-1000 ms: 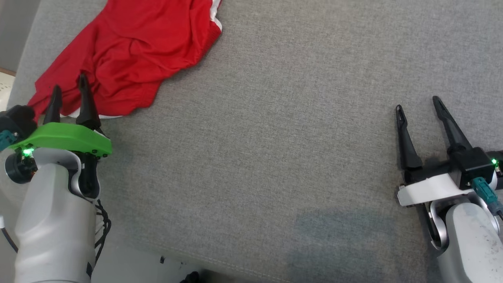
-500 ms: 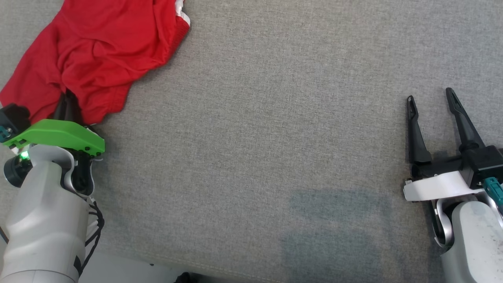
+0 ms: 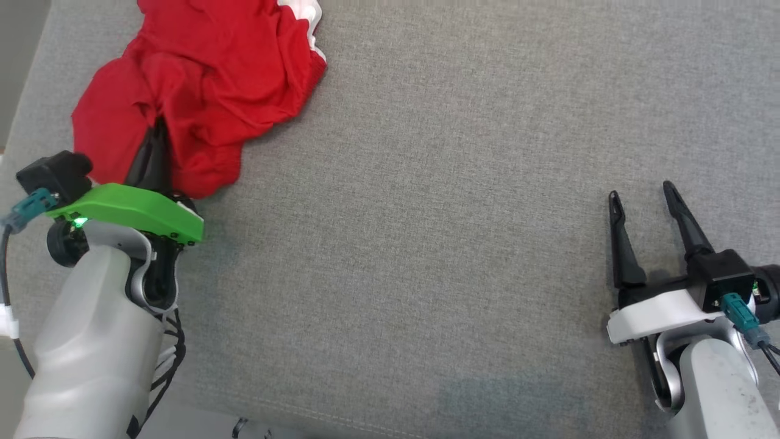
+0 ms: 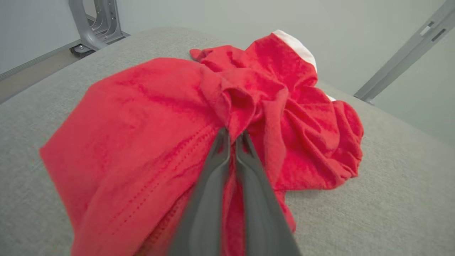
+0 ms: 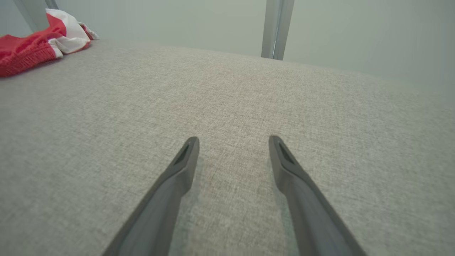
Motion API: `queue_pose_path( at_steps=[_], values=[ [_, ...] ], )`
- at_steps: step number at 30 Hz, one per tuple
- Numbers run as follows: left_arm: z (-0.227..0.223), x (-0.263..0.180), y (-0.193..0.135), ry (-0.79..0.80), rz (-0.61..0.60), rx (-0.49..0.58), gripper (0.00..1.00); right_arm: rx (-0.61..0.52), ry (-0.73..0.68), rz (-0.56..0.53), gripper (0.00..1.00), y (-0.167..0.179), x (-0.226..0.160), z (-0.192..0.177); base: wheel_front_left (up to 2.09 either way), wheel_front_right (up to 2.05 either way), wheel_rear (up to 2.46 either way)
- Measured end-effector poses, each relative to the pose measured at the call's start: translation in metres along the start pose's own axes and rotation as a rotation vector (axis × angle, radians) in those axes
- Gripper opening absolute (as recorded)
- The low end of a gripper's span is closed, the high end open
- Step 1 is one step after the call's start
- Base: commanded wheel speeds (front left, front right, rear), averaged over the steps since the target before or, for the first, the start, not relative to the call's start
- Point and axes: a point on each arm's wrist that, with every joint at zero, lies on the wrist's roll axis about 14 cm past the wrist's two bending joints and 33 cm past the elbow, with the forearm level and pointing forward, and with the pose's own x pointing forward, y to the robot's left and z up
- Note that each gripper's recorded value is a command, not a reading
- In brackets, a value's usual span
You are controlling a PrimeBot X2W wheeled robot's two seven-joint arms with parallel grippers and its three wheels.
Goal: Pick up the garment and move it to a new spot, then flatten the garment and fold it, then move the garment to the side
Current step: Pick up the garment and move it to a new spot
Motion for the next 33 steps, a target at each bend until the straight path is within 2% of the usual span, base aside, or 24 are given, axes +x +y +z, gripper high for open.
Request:
queue_pose_path(
  at_steps=[7, 17, 24, 29, 33],
  values=[
    [0.027, -0.016, -0.075, -0.089, -0.231, -0.016, 0.0, 0.028, -0.023, -0.017, 1.0, 0.004, -0.02, 0.019, 0.0, 0.0, 0.0],
    [0.067, -0.057, -0.202, -0.193, -0.595, -0.079, 0.0, 0.071, -0.049, -0.12, 1.0, -0.021, -0.063, 0.037, 0.0, 0.0, 0.0],
    [0.096, -0.123, -0.295, -0.23, -0.884, -0.124, 0.0, 0.076, -0.077, -0.21, 1.0, -0.045, -0.091, 0.048, 0.0, 0.0, 0.0],
    [0.115, -0.17, -0.332, -0.241, -1.033, -0.139, 0.0, 0.077, -0.09, -0.262, 1.0, -0.058, -0.108, 0.053, 0.0, 0.0, 0.0],
    [0.107, -0.182, -0.345, -0.21, -1.072, -0.091, 0.0, 0.081, -0.096, -0.295, 1.0, -0.066, -0.118, 0.055, 0.0, 0.0, 0.0]
  ],
)
